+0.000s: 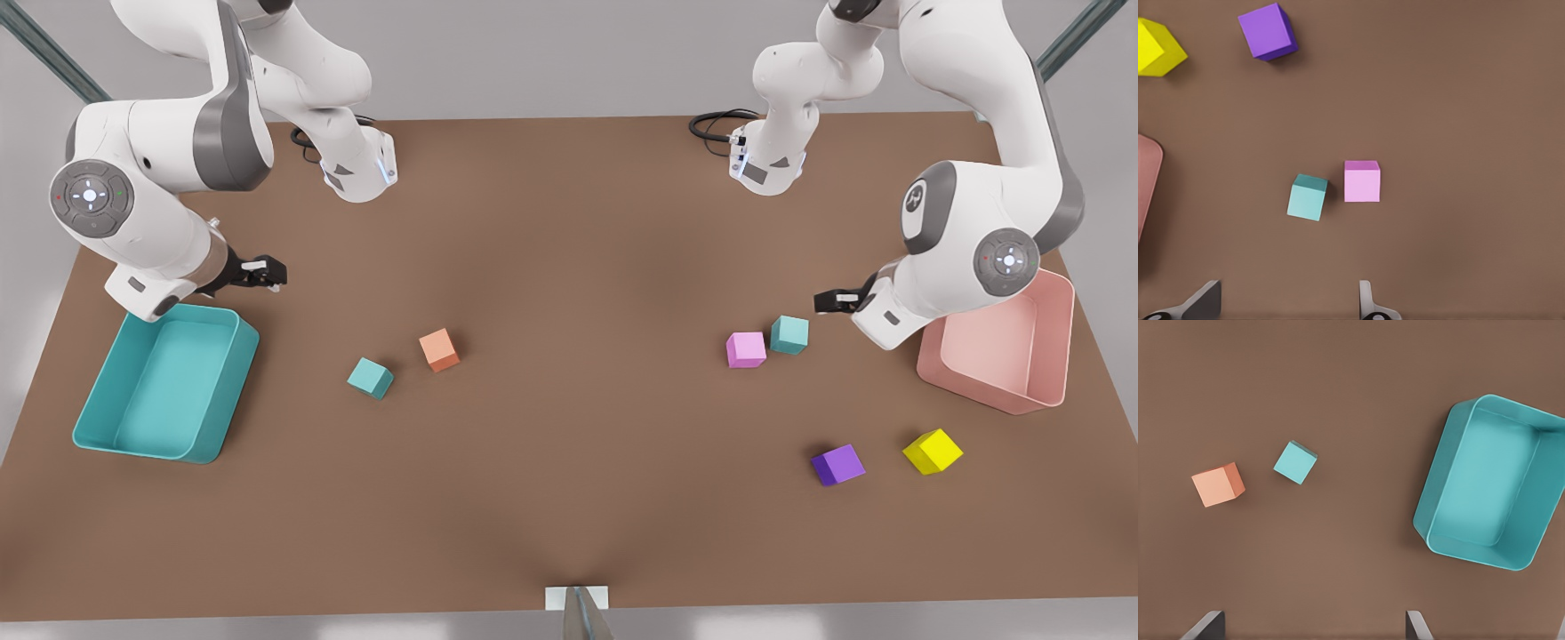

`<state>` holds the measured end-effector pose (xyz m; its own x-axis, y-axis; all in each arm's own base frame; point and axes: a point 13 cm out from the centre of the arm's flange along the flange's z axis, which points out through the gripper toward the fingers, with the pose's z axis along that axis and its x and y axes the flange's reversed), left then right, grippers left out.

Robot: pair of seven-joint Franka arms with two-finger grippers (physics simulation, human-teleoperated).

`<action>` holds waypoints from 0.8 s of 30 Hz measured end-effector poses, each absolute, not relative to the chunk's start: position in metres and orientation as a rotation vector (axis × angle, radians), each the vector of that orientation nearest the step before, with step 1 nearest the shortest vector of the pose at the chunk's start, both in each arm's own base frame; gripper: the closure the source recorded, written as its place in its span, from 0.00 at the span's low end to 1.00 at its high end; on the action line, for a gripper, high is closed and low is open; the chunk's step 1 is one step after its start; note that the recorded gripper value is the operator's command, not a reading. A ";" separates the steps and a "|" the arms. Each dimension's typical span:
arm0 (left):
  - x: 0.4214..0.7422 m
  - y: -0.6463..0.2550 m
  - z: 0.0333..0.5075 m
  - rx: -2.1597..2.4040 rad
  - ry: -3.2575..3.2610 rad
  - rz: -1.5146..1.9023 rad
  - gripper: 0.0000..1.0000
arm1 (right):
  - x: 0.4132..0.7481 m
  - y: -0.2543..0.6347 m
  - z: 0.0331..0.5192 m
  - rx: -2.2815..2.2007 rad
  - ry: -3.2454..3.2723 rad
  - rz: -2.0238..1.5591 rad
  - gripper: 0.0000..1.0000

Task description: Stack the two blue cubes on top of each other

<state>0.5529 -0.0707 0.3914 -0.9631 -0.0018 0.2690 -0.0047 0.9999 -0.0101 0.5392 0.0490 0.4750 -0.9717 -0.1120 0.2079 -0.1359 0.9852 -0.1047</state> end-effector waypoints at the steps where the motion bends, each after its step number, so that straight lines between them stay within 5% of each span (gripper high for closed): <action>1: 0.553 -0.070 0.391 0.006 -2.869 0.015 0.00 | 0.539 0.049 0.475 0.184 -2.928 0.175 0.00; 5: 0.553 -0.071 0.391 0.007 -2.868 0.015 0.00 | 0.551 0.055 0.458 0.198 -2.904 0.178 0.00; 11: 0.552 -0.069 0.393 0.013 -2.867 0.016 0.00 | 0.549 0.143 0.323 0.240 -2.743 0.150 0.00; 18: 0.549 -0.069 0.393 0.014 -2.855 0.014 0.00 | 0.539 0.124 0.220 -0.142 -2.716 0.069 0.00; 24: 0.546 -0.069 0.393 0.013 -2.846 0.013 0.00 | 0.580 0.095 0.169 -0.468 -2.790 -0.037 0.00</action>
